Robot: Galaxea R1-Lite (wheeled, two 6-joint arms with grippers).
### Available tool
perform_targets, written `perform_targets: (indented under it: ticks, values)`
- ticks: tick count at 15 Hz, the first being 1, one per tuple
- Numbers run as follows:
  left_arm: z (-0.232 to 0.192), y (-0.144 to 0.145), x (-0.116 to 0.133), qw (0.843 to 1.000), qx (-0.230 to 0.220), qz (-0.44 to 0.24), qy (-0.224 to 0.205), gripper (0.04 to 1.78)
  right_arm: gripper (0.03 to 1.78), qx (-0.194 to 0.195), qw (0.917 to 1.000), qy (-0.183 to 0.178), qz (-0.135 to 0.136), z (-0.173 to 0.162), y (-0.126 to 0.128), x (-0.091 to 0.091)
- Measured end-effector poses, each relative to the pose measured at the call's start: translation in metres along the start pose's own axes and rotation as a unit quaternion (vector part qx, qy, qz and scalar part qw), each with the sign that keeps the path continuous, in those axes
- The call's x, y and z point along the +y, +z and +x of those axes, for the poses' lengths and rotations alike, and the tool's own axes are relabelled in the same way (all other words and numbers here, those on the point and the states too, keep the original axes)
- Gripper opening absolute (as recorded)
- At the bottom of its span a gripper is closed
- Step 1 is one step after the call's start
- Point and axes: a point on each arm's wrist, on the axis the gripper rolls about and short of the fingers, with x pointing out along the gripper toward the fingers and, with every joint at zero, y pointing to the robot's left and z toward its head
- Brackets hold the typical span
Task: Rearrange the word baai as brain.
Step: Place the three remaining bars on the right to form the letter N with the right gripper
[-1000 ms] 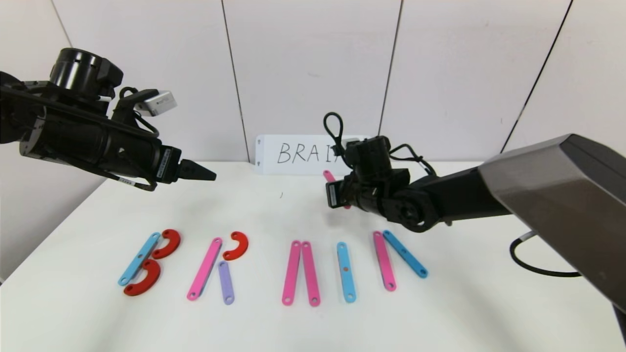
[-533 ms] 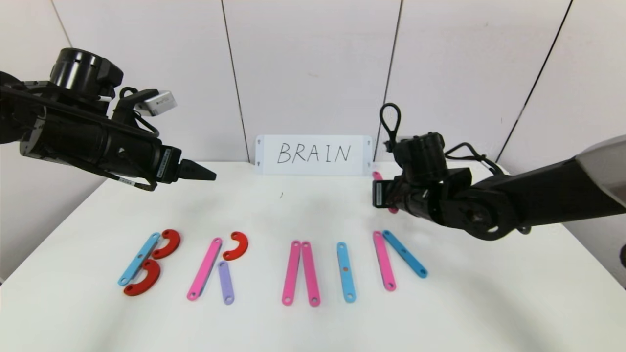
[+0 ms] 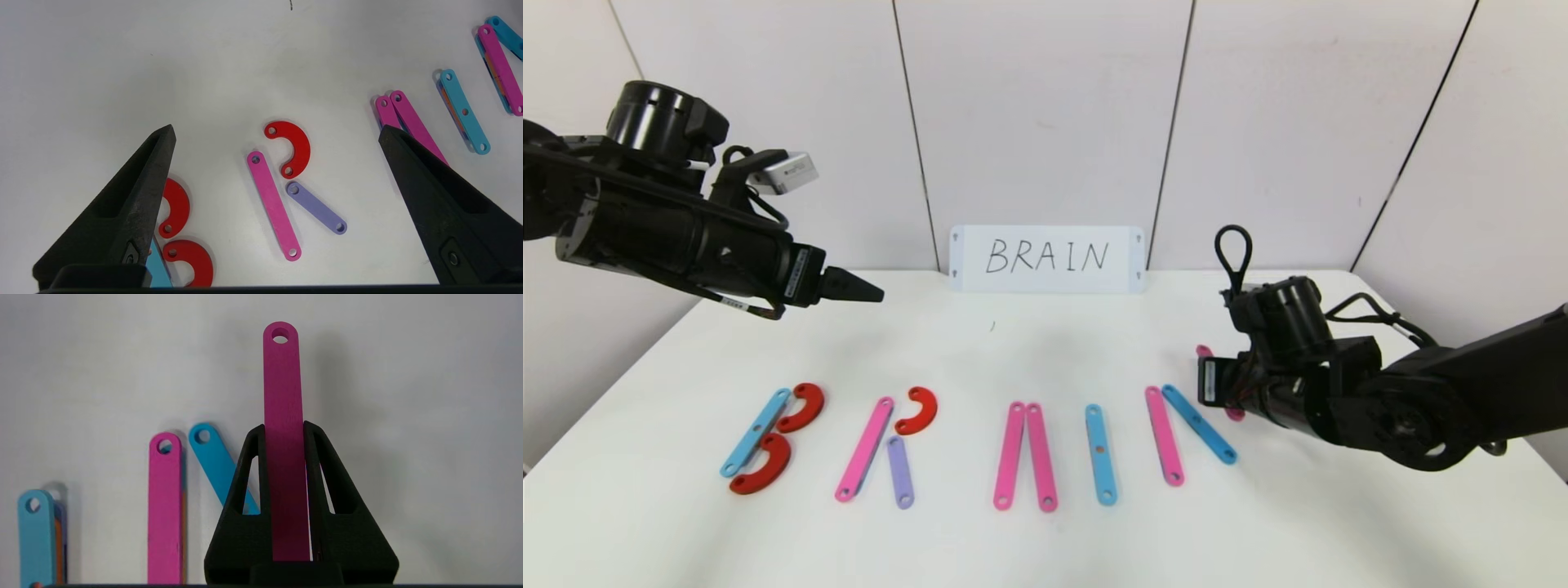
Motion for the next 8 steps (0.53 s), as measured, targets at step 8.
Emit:
perform_targets:
  ticks: [8]
  values:
    - [0.0, 0.0, 0.0, 1.0, 0.0, 0.0, 0.0, 1.74, 0.28, 0.017, 0.9998, -0.005, -0.002, 0.002, -0.019, -0.011]
